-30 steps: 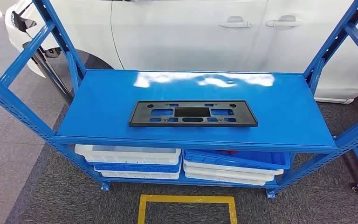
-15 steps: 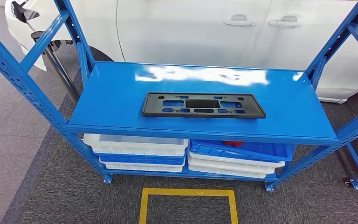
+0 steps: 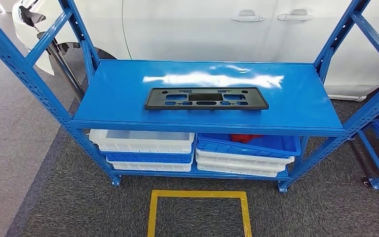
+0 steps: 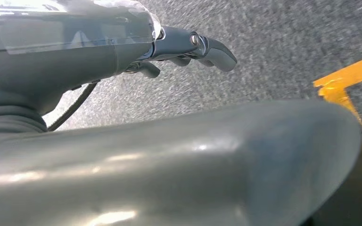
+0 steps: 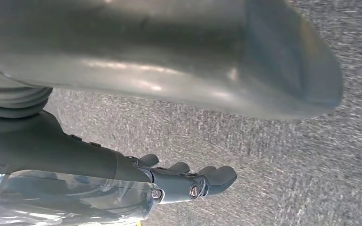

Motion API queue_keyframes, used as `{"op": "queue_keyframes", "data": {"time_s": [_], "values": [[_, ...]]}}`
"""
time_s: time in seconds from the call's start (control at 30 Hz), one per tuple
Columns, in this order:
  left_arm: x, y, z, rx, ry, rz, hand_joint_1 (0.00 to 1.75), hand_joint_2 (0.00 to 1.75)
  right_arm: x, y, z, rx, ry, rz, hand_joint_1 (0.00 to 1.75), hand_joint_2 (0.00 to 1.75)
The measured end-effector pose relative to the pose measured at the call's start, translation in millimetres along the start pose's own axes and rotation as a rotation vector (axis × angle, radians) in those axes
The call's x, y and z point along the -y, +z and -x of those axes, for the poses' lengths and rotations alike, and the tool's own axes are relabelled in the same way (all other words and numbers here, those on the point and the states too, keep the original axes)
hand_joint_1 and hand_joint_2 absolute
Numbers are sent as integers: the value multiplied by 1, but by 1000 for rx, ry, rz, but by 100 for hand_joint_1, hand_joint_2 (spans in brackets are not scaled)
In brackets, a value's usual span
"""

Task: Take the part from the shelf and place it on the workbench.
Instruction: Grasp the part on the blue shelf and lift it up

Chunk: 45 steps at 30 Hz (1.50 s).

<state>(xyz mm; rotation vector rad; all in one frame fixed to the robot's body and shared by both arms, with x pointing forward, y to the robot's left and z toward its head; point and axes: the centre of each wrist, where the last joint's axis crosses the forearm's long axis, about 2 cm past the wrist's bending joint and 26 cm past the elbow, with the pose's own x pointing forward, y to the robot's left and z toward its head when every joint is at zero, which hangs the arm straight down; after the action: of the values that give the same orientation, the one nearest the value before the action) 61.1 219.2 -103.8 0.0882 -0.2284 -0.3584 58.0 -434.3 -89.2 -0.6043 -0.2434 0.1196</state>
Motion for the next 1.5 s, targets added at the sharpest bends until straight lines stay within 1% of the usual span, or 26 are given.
{"op": "queue_keyframes", "data": {"time_s": [0.33, 0.47, 0.57, 0.8, 0.97, 1.13, 1.37, 1.5], "values": [[0, 0, -1, 5, -1, -6, 0, 0, 1, 0, 1, 4, 2, 14, 0, 0], [1, 0, 2, 0, -2, -4, 0, 0, 9, -2, 4, 26, -4, 61, 0, 0], [1, 0, 3, -2, -3, -3, 0, 0, 26, -7, 5, 59, -5, 120, 0, 0], [0, 0, 2, 5, -12, -3, 0, 0, 91, -22, -6, 163, 4, 296, 0, 0], [-1, 0, 3, 9, -10, -4, 0, 0, 141, -28, -28, 278, 27, 440, 0, 0], [-1, 0, 2, 12, -3, -4, 0, 0, 181, -27, -59, 395, 42, 562, 0, 0], [-1, 0, 1, 14, 0, 0, 0, 0, 227, -13, -116, 568, 111, 713, 0, 0], [-1, 0, 2, 16, 0, 3, 0, 0, 243, 3, -145, 675, 174, 759, 0, 0]]}}
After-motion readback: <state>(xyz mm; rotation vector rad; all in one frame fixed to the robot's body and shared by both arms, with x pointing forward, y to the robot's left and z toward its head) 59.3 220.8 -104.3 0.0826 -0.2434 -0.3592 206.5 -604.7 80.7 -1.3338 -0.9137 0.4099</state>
